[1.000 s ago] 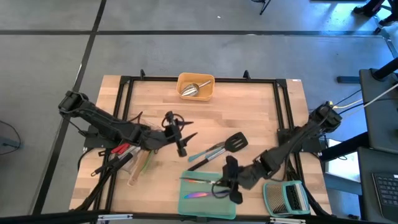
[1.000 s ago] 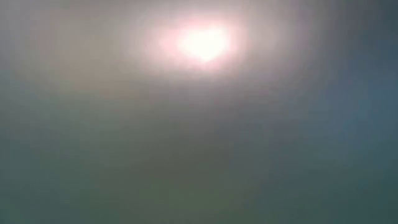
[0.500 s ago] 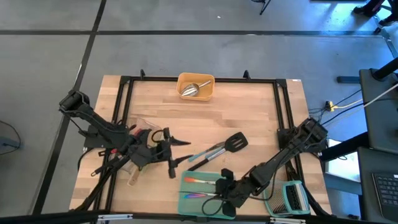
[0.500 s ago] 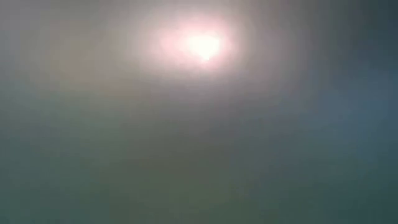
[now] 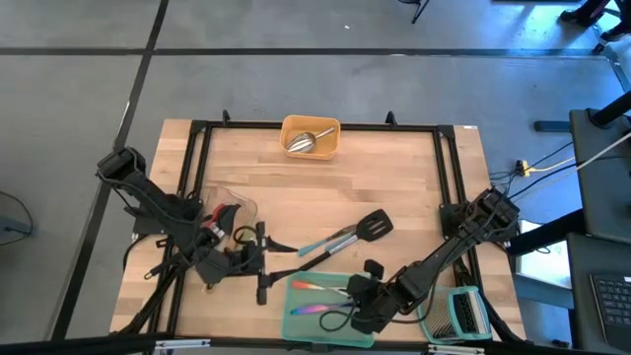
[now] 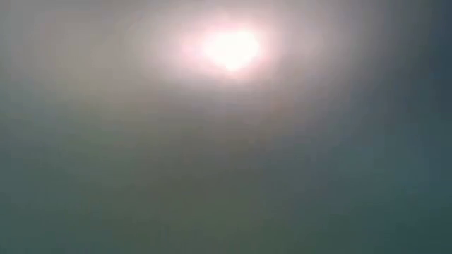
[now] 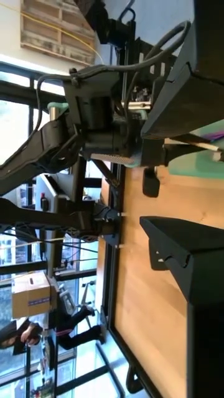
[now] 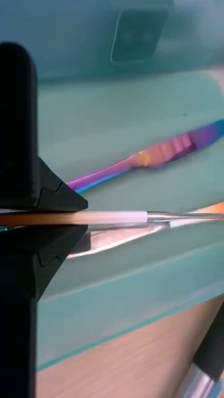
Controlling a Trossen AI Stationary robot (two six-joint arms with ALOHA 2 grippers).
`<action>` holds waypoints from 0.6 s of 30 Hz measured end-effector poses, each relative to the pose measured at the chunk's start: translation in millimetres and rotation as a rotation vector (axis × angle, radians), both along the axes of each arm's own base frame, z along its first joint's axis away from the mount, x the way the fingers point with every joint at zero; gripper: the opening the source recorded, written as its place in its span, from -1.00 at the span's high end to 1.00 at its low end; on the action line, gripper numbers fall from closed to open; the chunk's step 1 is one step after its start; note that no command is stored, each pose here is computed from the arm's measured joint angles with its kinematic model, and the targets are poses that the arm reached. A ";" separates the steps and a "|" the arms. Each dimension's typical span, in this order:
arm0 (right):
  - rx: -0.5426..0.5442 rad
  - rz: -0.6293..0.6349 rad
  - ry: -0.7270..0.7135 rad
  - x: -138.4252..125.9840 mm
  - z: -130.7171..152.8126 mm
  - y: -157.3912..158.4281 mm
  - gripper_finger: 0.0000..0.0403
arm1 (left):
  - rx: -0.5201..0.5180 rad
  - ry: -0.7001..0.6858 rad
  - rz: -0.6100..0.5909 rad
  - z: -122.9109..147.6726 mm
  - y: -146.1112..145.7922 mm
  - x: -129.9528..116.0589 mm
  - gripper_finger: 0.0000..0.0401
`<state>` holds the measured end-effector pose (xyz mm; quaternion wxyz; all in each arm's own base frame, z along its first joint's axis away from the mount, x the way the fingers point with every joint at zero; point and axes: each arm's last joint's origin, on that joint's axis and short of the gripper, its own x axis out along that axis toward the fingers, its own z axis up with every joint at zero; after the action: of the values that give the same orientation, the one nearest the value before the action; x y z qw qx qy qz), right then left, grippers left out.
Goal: Pick & Place Kitchen Items
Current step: Put the orange table knife into the green bin
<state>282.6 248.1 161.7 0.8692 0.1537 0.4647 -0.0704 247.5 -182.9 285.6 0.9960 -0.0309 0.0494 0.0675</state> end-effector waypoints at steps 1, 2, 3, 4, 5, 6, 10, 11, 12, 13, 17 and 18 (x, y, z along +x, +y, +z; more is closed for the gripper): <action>0.001 -0.007 0.004 -0.2 -0.2 -0.5 0.90 | -0.001 -0.001 0.003 0.0 -0.2 -0.3 -0.05; -0.001 -0.010 0.006 0.2 -0.4 -1.3 0.90 | -0.002 -0.002 0.002 0.1 -0.9 -0.8 -0.05; -0.002 -0.013 0.007 1.0 -0.5 -2.2 0.90 | -0.002 -0.003 0.002 0.3 -1.6 -1.4 -0.05; -0.004 -0.010 0.009 2.0 -0.9 -3.1 0.90 | -0.003 -0.005 0.004 0.5 -2.1 -1.8 -0.05; -0.008 -0.007 0.011 2.9 -1.4 -4.2 0.90 | -0.004 -0.007 0.003 0.7 -2.5 -2.1 -0.05; -0.013 -0.004 0.015 3.8 -1.8 -5.6 0.90 | -0.003 -0.007 0.002 0.8 -2.7 -2.3 -0.05; -0.043 0.008 0.039 8.5 -7.6 -11.5 0.90 | -0.001 -0.007 0.002 0.7 -2.7 -2.3 -0.05; -0.043 0.012 0.047 10.5 -9.9 -12.8 0.90 | 0.000 -0.007 0.002 0.7 -2.7 -2.3 -0.05; -0.039 0.018 0.052 12.8 -12.2 -13.7 0.90 | 0.000 -0.007 0.002 0.7 -2.7 -2.3 -0.05; -0.054 0.028 0.068 13.3 -14.9 -15.3 0.90 | 0.001 -0.007 0.002 0.7 -2.7 -2.3 -0.05; -0.081 0.025 0.108 17.5 -26.3 -20.7 0.90 | 0.002 -0.001 0.004 0.0 -2.6 -2.4 -0.05; -0.084 0.022 0.115 18.3 -28.1 -22.1 0.90 | 0.001 -0.001 0.004 0.1 -2.5 -2.4 -0.05</action>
<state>300.9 226.0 133.7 0.8474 0.1076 0.5123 -0.0893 245.1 -185.4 285.7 0.9959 -0.0304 0.0486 0.0694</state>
